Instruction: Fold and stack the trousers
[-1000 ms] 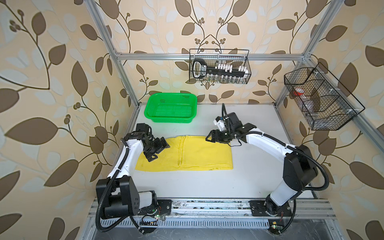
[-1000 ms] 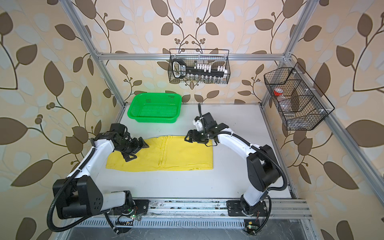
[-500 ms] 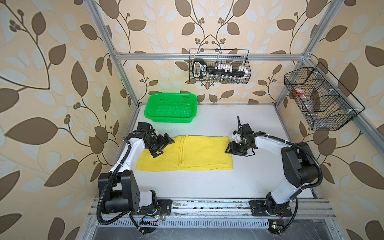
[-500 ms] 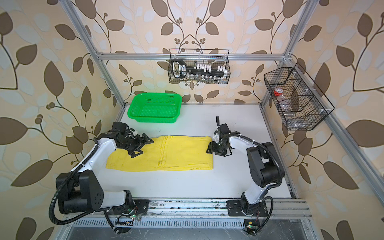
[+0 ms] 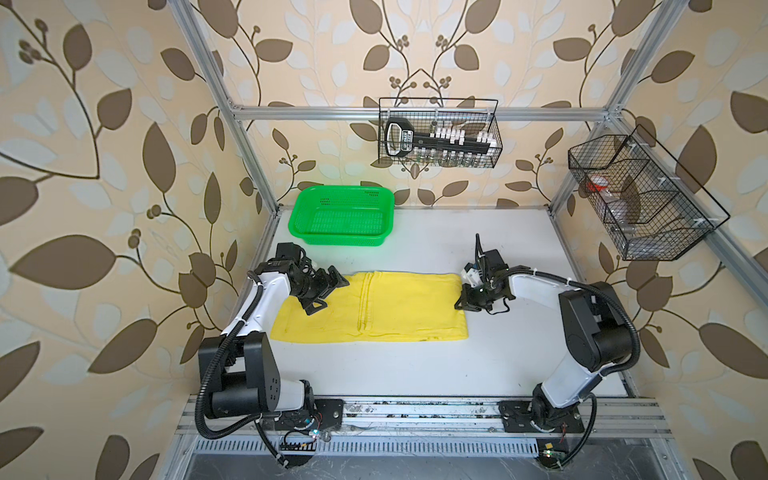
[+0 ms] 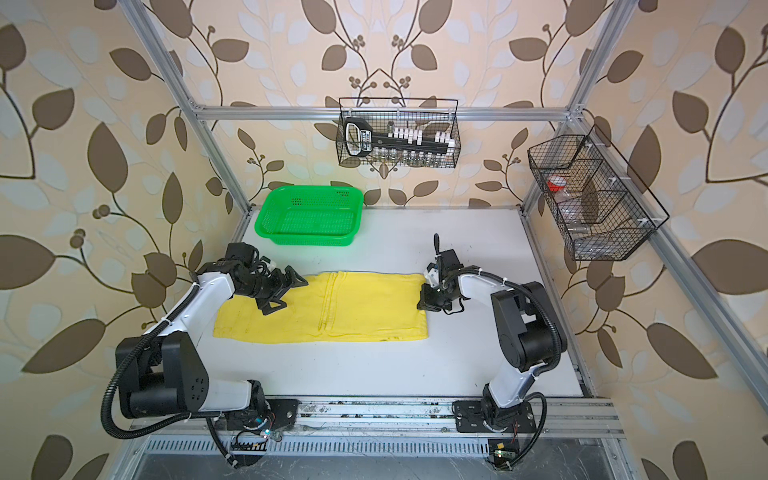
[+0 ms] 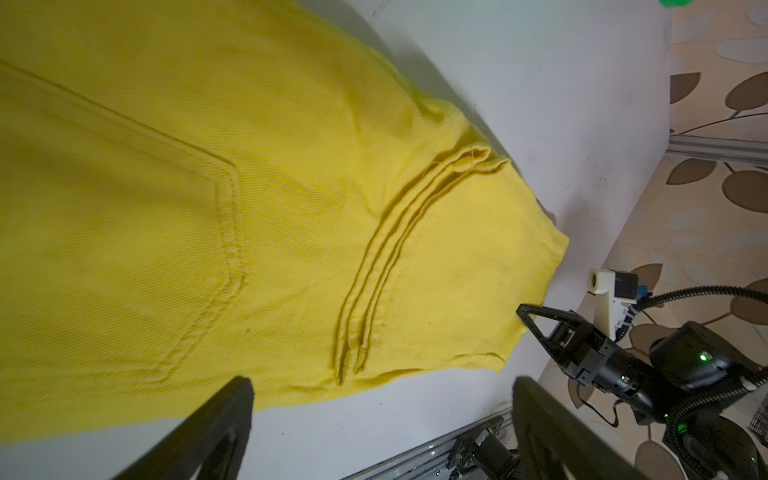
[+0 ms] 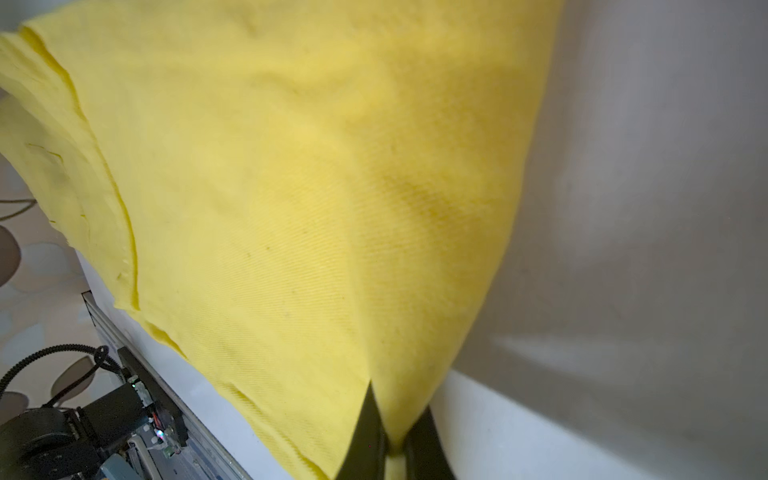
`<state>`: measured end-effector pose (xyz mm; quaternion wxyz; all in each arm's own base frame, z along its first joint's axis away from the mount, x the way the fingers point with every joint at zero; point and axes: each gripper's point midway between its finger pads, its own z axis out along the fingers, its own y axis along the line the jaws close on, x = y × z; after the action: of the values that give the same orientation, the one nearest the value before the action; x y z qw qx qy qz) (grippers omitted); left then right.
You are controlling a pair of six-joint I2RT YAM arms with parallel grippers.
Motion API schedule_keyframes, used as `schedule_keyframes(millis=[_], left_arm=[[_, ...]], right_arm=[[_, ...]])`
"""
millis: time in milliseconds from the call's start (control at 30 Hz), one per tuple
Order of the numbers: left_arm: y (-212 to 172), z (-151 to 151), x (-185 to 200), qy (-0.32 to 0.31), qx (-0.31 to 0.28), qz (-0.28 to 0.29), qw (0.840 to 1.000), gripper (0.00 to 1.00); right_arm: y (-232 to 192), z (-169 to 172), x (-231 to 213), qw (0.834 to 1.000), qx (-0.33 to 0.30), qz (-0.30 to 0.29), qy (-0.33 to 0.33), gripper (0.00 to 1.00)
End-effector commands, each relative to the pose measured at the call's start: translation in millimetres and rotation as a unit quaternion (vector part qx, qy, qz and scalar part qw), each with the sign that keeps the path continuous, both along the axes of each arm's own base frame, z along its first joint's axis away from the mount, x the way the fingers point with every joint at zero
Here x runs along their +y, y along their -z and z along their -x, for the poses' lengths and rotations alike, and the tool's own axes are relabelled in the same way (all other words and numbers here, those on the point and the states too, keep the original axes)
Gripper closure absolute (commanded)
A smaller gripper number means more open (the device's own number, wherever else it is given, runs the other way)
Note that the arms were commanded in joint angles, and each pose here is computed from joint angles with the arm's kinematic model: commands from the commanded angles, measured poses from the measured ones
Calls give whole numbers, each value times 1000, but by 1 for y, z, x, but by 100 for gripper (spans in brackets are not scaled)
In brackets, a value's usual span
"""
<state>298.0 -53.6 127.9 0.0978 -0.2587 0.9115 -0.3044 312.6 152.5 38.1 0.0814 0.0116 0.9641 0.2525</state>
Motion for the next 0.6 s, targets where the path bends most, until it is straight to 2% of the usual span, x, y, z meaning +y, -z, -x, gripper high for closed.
schedule_keyframes(millis=[0,133,200,333,400,467,567], left_arm=[[-18,-6,-3,8,-20,1,1000,3],[-19,-7,-1,7,-18,-4,1000,3],[-14,-6,-1,8,-10,-3,1000,3],[-7,-5,-1,8,2,-1,1000,3],[-1,-4,-4,10,14,5,1000,4],[0,-4,-8,13,17,15,1000,6],[12,-3,-22,31,41,29,998,9]], right_arm=[[-24,5,-35,999,-10,46,13,100],[-47,9,-89,989,-22,137,46,100],[-62,9,-123,977,-25,197,79,100],[-103,4,-171,954,-55,254,148,100],[-124,5,-196,934,-67,303,176,100],[-137,6,-207,922,-79,324,199,100],[-146,4,-202,925,-91,303,211,100]])
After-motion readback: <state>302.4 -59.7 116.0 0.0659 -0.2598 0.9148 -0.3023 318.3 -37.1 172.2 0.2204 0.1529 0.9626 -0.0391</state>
